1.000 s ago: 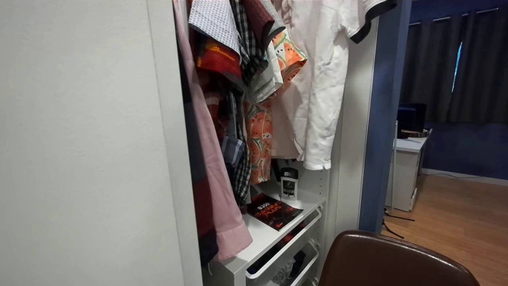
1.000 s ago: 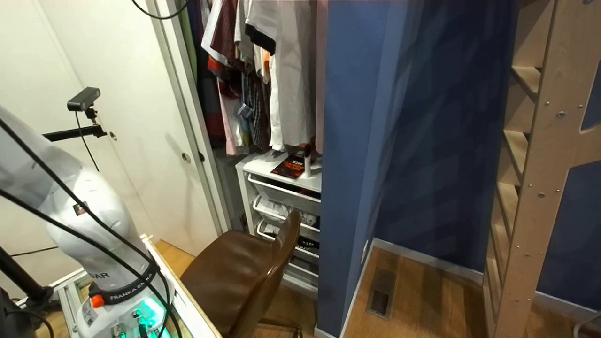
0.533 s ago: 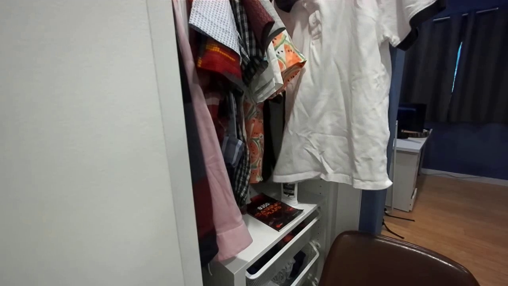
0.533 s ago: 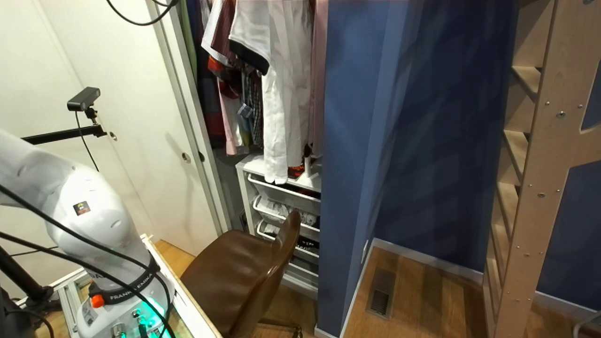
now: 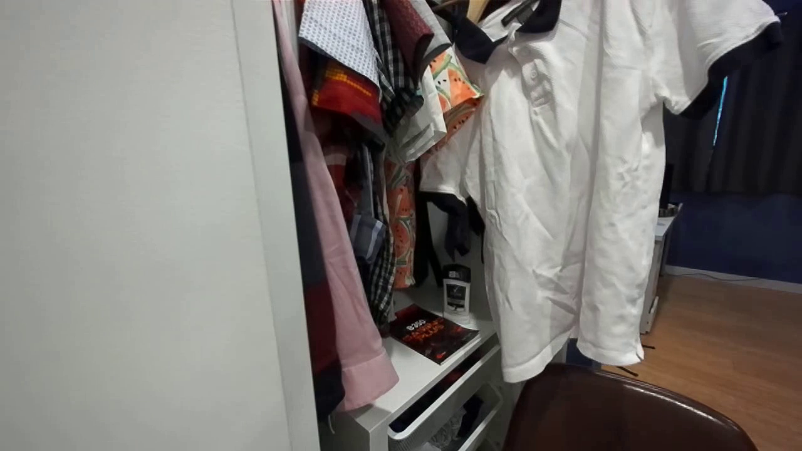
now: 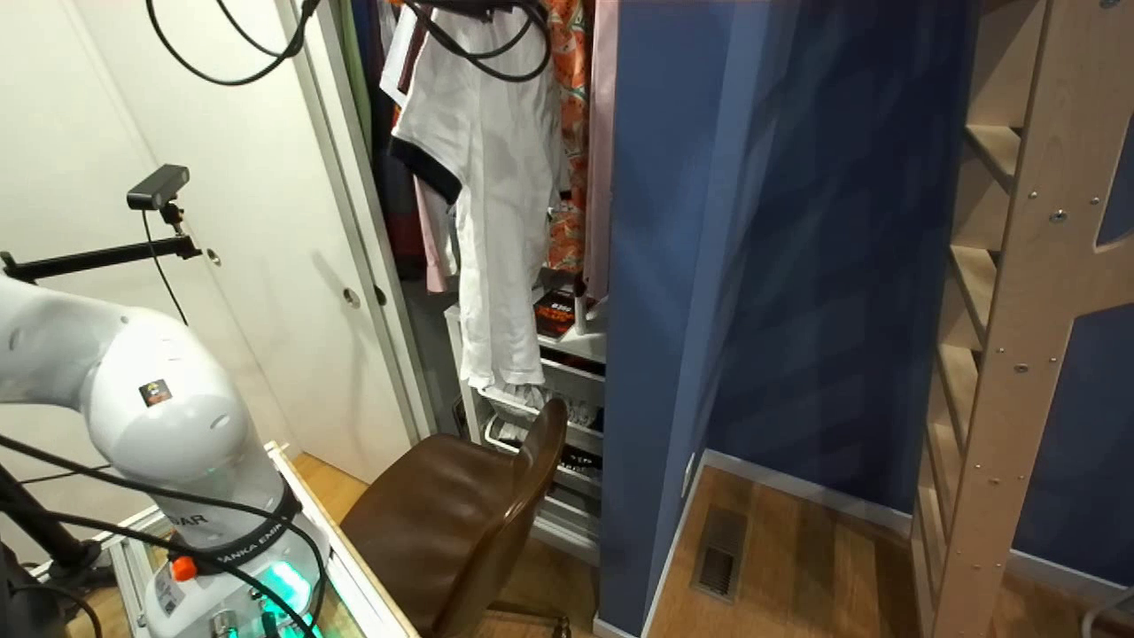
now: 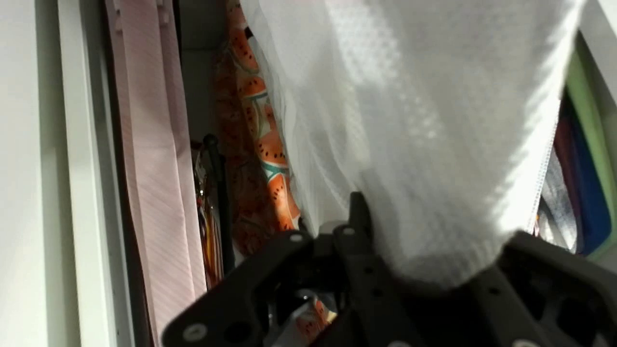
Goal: Pick up the white t shirt and hang it on the back of the chair
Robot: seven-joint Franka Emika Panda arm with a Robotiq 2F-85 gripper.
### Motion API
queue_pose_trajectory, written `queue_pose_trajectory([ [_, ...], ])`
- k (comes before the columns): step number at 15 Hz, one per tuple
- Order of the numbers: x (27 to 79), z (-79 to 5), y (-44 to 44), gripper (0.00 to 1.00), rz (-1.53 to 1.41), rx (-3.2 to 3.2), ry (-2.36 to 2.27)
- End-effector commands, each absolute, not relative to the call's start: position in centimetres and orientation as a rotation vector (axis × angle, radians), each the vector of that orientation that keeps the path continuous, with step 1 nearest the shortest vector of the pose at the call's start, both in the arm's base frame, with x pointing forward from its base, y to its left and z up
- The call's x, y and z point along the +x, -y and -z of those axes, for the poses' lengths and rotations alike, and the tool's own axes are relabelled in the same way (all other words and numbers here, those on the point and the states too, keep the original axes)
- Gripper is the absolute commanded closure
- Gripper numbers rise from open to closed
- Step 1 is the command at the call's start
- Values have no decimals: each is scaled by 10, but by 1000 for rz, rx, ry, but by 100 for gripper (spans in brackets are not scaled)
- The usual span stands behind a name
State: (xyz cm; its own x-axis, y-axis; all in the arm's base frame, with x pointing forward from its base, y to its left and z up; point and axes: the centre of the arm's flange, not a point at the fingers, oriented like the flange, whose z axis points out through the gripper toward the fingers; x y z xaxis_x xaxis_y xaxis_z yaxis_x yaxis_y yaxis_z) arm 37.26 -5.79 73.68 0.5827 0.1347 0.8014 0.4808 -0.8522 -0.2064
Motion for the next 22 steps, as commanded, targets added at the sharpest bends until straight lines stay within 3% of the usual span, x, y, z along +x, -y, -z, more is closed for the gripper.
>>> queue_pose_trajectory([
  [1,336,-700,73,96,1151,-2366,486],
  [9,303,-620,114,96,1008,-2336,561],
  [10,323,-626,108,83,997,-2345,540],
  [15,317,-614,113,83,982,-2344,541],
  [16,317,-614,113,96,982,-2344,541],
  [22,293,-552,155,96,851,-2162,433],
])
